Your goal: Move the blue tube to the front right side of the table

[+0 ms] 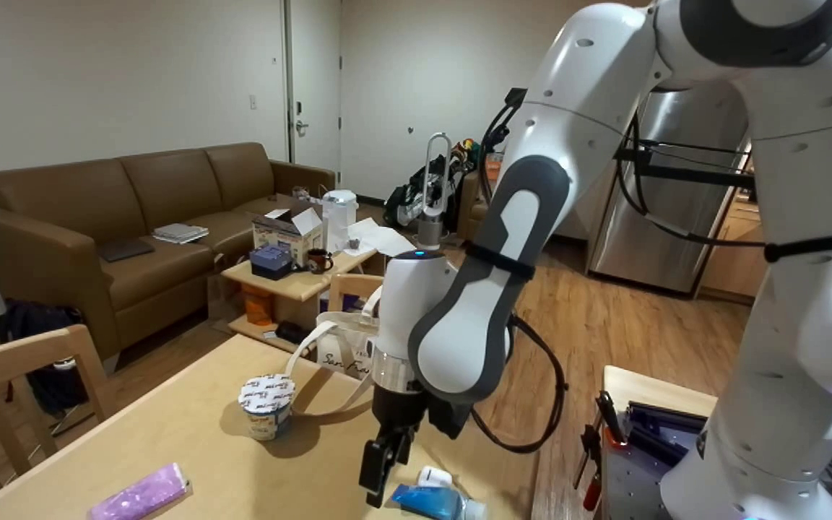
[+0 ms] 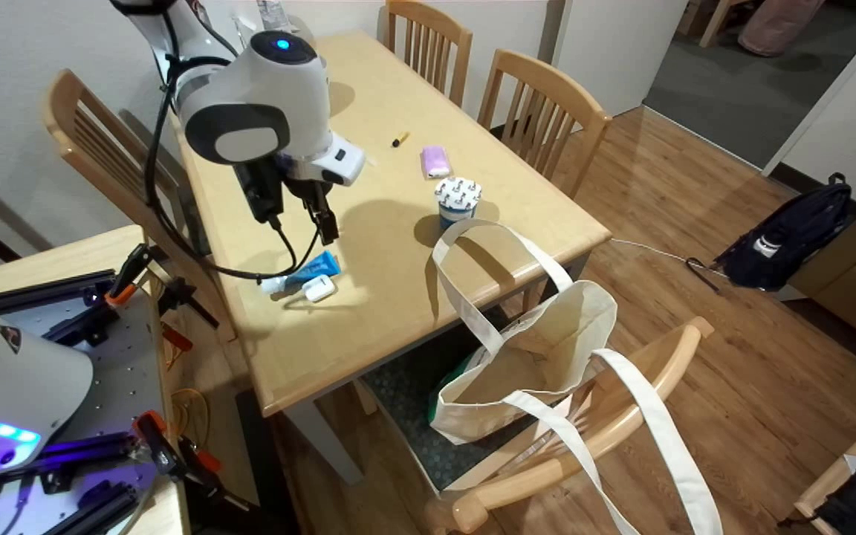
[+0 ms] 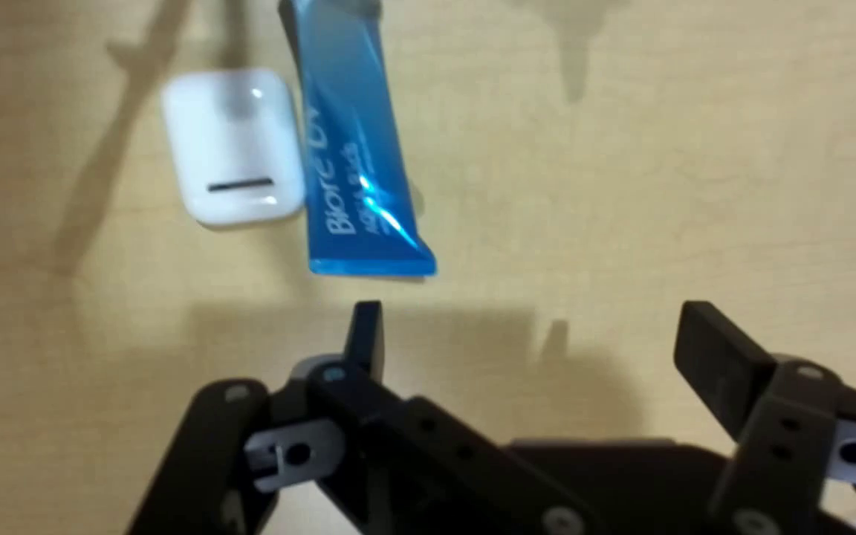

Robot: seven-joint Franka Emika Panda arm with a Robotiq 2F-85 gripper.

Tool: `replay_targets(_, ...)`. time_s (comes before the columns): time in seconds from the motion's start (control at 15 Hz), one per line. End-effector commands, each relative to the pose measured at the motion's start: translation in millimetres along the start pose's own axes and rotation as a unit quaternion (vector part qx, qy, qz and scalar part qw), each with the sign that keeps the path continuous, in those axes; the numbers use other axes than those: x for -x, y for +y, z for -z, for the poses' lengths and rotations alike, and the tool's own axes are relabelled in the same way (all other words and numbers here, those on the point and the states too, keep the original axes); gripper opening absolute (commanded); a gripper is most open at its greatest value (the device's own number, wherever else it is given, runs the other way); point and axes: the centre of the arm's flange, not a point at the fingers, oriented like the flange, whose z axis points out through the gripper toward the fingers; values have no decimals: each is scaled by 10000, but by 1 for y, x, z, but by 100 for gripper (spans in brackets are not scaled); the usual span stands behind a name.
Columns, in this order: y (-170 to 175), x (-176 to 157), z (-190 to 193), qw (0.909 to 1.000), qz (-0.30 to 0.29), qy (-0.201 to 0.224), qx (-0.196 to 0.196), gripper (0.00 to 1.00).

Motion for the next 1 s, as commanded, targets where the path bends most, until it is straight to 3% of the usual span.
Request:
replay_targets(0.0,-39,-28,45,9976,593,186,-319,100)
replay_targets(0.2,-87,-60,64,9939,997,369,-299,100)
replay_targets(0.27,-71,-45,53,9954,820,403,-287,100)
replay_targets(0.47,-93,-55,64,9934,1004,455,-309,100)
replay_targets(0.93,-88,-56,63,9939,963,446,-290,100)
